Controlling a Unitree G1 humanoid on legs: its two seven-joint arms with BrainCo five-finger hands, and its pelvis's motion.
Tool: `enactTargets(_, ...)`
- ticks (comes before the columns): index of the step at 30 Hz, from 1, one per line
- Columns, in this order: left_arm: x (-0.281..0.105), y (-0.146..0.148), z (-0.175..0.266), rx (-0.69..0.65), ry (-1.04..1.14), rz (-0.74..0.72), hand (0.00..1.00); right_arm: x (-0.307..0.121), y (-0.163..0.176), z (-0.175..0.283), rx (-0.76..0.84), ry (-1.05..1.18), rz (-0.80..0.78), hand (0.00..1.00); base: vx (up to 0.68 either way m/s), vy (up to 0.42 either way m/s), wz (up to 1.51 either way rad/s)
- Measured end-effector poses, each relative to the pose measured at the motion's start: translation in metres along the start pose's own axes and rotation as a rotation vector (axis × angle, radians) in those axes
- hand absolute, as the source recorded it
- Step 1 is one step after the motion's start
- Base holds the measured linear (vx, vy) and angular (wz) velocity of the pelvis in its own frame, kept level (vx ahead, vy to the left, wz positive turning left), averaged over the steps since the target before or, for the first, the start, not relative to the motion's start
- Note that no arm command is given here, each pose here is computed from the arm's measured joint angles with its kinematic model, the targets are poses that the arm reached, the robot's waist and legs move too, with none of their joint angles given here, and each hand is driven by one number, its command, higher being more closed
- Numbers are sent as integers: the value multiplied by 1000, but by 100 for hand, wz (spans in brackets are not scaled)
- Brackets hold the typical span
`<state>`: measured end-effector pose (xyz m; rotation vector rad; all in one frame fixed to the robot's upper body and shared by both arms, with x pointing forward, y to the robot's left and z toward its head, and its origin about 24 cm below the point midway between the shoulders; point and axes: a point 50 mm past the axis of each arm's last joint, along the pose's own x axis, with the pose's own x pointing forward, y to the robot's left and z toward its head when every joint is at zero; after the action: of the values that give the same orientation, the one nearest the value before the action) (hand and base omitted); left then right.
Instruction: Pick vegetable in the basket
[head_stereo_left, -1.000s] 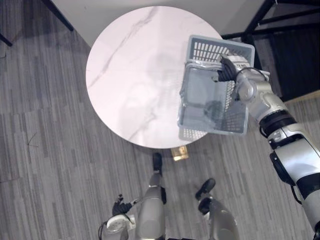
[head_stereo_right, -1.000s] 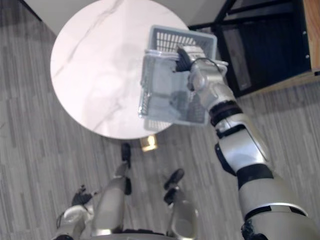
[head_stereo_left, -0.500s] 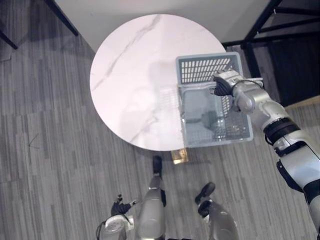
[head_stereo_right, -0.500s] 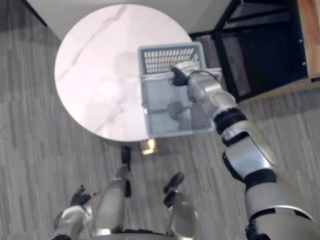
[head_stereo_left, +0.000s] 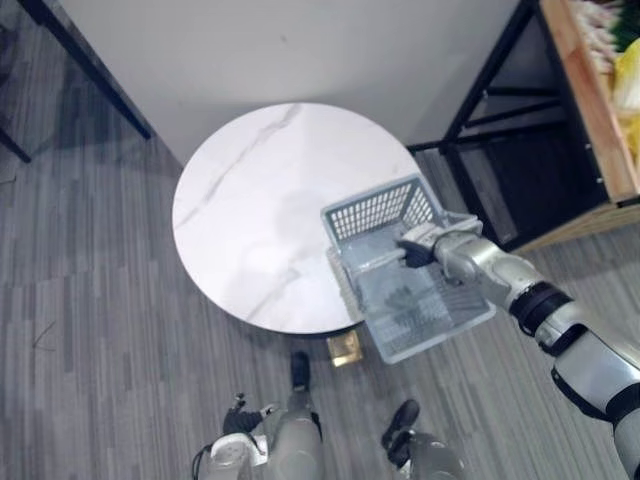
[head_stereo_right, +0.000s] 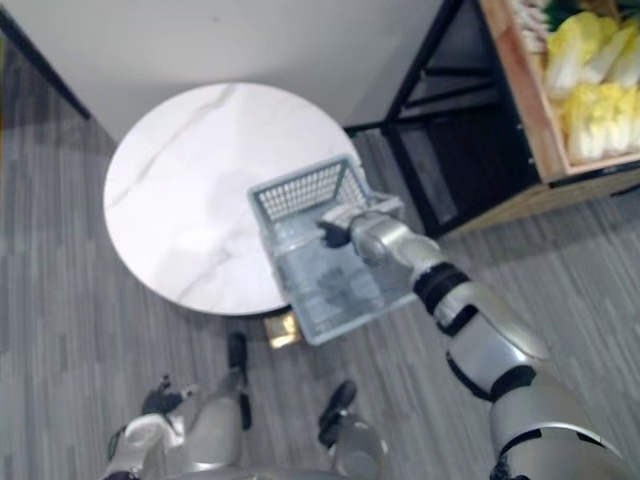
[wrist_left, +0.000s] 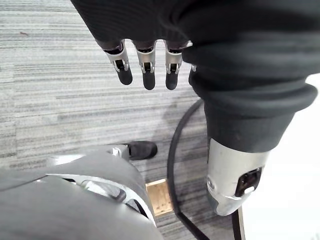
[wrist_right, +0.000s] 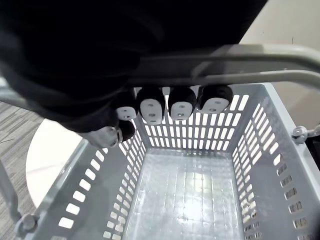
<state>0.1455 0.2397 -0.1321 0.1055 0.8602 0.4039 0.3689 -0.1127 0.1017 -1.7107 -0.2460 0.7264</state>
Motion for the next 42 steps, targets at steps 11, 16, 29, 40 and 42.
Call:
enactTargets(11, -10, 16, -32, 63, 91, 34, 0, -40, 39, 28, 186, -159, -22, 100, 29, -29, -15)
enactTargets(16, -12, 17, -40, 86, 116, 27, 0, -66, 34, 15, 206, -157, -60, 100, 38, -32, -18)
enactTargets(29, -18, 17, -54, 111, 158, 19, 0, -124, 75, -11, 278, -23, 3, 100, 16, -4, -5)
enactTargets(40, -29, 19, -75, 118, 225, 5, 0, -171, 125, -23, 487, 238, -47, 100, 3, 30, -9)
enactTargets(42, -27, 21, -72, 126, 220, 10, 0, -173, 132, -20, 493, 262, -48, 100, -79, 60, -52)
